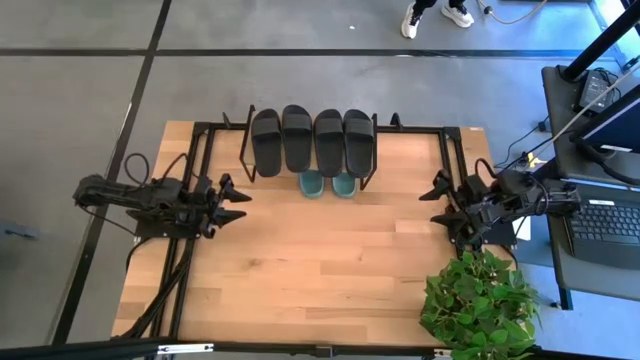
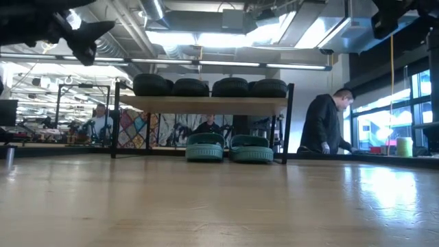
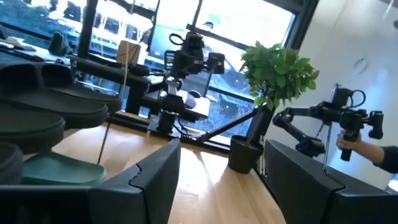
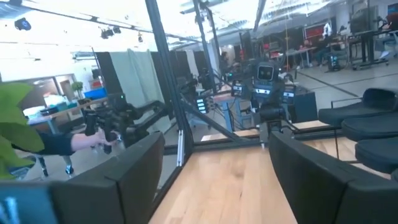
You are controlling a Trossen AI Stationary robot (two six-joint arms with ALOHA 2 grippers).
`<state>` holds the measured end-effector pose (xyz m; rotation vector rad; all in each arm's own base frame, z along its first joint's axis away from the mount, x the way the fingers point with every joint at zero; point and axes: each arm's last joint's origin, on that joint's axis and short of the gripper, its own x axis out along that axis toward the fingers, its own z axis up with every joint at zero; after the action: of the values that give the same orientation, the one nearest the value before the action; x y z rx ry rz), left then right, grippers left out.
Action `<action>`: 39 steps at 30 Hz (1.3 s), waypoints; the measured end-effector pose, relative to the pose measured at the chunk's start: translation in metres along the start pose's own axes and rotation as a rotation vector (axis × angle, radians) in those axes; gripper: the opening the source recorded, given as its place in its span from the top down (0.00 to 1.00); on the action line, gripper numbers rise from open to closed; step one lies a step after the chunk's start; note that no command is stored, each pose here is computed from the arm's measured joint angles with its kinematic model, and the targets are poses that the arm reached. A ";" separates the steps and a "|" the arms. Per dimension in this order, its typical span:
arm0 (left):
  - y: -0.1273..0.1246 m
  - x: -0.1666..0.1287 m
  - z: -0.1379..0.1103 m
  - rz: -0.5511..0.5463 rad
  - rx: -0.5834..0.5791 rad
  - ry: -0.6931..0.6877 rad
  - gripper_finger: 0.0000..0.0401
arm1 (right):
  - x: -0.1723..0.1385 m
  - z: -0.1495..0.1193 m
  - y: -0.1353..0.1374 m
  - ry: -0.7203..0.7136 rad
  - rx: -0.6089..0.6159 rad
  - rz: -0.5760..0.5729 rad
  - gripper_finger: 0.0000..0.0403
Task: Pick and place slides into the shelf
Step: Return to Home Position
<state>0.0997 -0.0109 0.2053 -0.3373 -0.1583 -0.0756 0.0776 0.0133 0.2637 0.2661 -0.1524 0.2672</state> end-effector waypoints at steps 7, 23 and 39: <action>0.003 -0.009 -0.006 0.034 -0.014 0.035 0.44 | -0.008 -0.002 0.000 -0.033 0.010 0.002 0.28; 0.006 -0.011 -0.005 0.105 -0.002 0.003 0.44 | -0.013 -0.003 0.000 -0.028 -0.043 -0.015 0.28; 0.013 -0.008 -0.024 0.136 -0.010 0.004 0.44 | -0.013 -0.003 0.000 -0.033 -0.093 -0.014 0.28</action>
<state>0.0961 -0.0068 0.1771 -0.3574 -0.1311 0.0573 0.0656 0.0112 0.2586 0.1797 -0.1950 0.2413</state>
